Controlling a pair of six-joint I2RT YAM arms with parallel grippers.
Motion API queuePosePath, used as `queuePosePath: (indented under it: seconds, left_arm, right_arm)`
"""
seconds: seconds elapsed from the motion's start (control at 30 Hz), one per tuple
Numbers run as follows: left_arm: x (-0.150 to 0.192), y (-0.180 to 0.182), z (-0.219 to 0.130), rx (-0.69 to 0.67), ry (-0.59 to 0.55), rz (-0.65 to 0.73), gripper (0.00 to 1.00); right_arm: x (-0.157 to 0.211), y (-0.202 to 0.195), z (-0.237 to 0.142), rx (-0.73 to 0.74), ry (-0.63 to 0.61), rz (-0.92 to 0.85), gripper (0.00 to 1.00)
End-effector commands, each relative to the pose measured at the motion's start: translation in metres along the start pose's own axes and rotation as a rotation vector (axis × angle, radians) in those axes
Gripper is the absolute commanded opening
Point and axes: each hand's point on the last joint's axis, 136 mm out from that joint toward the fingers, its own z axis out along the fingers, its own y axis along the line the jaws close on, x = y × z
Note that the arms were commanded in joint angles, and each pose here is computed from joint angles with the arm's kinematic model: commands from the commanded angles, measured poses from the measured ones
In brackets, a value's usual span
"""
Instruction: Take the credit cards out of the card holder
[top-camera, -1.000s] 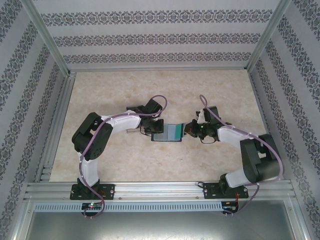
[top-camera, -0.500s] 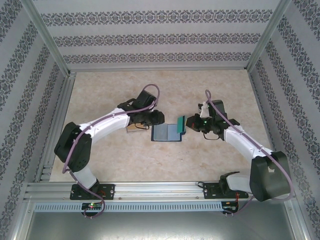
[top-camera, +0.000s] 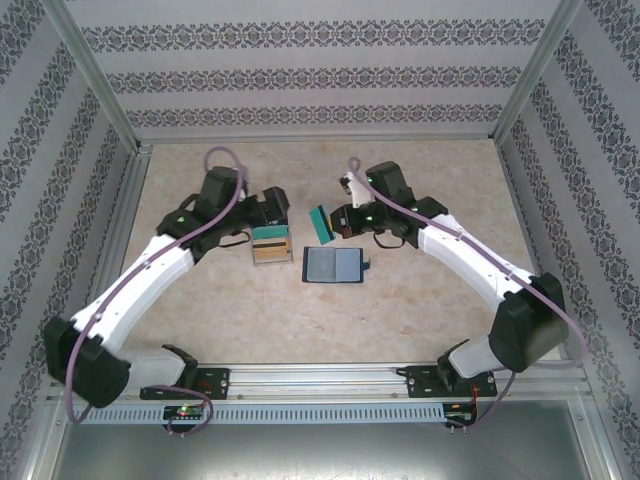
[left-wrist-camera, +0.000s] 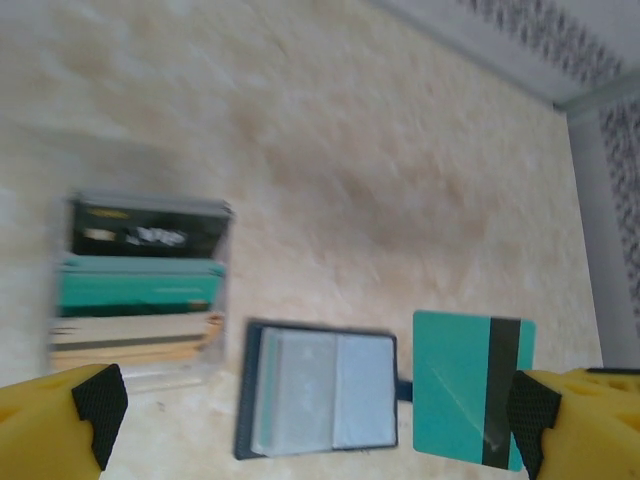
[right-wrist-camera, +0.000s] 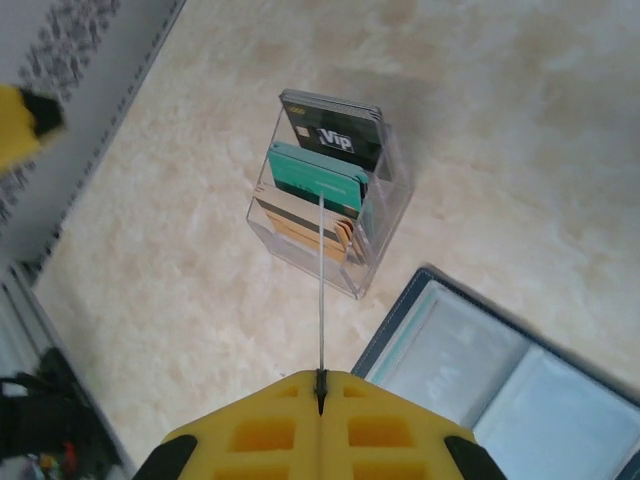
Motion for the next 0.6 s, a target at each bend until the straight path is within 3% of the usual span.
queuePosePath:
  seconds: [0.0, 0.2, 0.57]
  left_arm:
    - [-0.005, 0.040, -0.028, -0.115, -0.064, -0.052, 0.99]
    - [-0.007, 0.069, -0.068, -0.173, -0.151, -0.081, 0.99]
    - [0.004, 0.089, -0.089, -0.221, -0.180, -0.100, 0.99]
  right_arm:
    - [-0.002, 0.001, 0.012, 0.051, 0.047, -0.173, 0.00]
    - [-0.023, 0.018, 0.036, 0.059, 0.068, -0.353, 0.00]
    - [-0.034, 0.040, 0.078, 0.107, 0.095, -0.723, 0.00]
